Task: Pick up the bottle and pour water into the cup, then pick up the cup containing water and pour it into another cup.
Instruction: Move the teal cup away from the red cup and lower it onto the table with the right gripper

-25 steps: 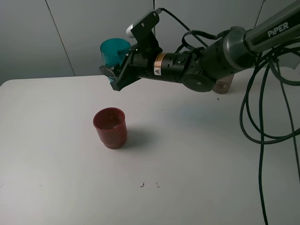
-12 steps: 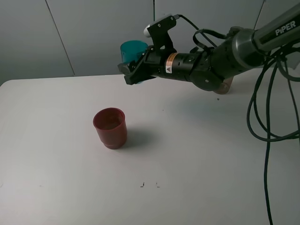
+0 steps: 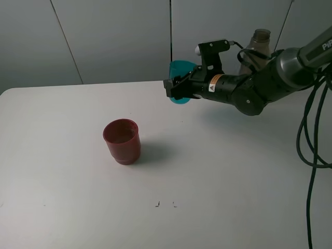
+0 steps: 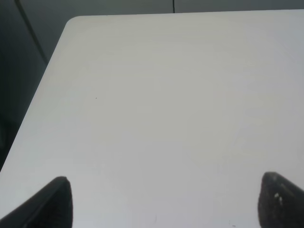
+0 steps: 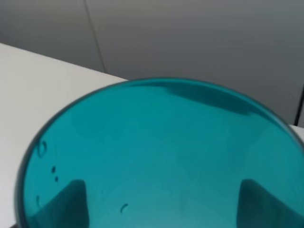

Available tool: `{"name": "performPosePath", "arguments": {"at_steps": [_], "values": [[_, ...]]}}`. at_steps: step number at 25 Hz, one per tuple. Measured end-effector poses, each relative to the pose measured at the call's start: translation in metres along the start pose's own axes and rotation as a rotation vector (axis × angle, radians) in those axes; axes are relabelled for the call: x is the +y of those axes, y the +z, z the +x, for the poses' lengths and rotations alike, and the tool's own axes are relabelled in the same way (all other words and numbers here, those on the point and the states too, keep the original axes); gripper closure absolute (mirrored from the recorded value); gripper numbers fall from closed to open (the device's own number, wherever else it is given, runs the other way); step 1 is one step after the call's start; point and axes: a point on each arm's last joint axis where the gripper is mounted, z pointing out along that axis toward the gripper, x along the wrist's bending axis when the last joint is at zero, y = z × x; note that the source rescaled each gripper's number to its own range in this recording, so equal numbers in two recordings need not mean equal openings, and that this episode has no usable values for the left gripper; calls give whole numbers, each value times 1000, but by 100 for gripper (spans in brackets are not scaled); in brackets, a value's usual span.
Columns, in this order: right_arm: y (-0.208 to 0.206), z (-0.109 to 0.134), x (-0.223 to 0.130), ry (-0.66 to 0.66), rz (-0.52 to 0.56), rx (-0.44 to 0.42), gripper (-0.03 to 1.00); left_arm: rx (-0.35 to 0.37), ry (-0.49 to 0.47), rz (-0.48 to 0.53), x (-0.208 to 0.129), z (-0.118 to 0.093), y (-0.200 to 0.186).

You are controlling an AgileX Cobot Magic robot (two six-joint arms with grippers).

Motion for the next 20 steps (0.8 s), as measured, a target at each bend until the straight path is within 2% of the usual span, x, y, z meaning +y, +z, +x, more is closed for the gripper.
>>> {"name": "performPosePath", "arguments": {"at_steps": [4, 12, 20], "values": [[-1, -14, -4, -14, -37, -27, 89, 0, 0, 0, 0, 0, 0], [13, -33, -48, -55, 36, -60, 89, 0, 0, 0, 0, 0, 0], [27, -38, -58, -113, 39, -60, 89, 0, -2, 0, 0, 0, 0]]}}
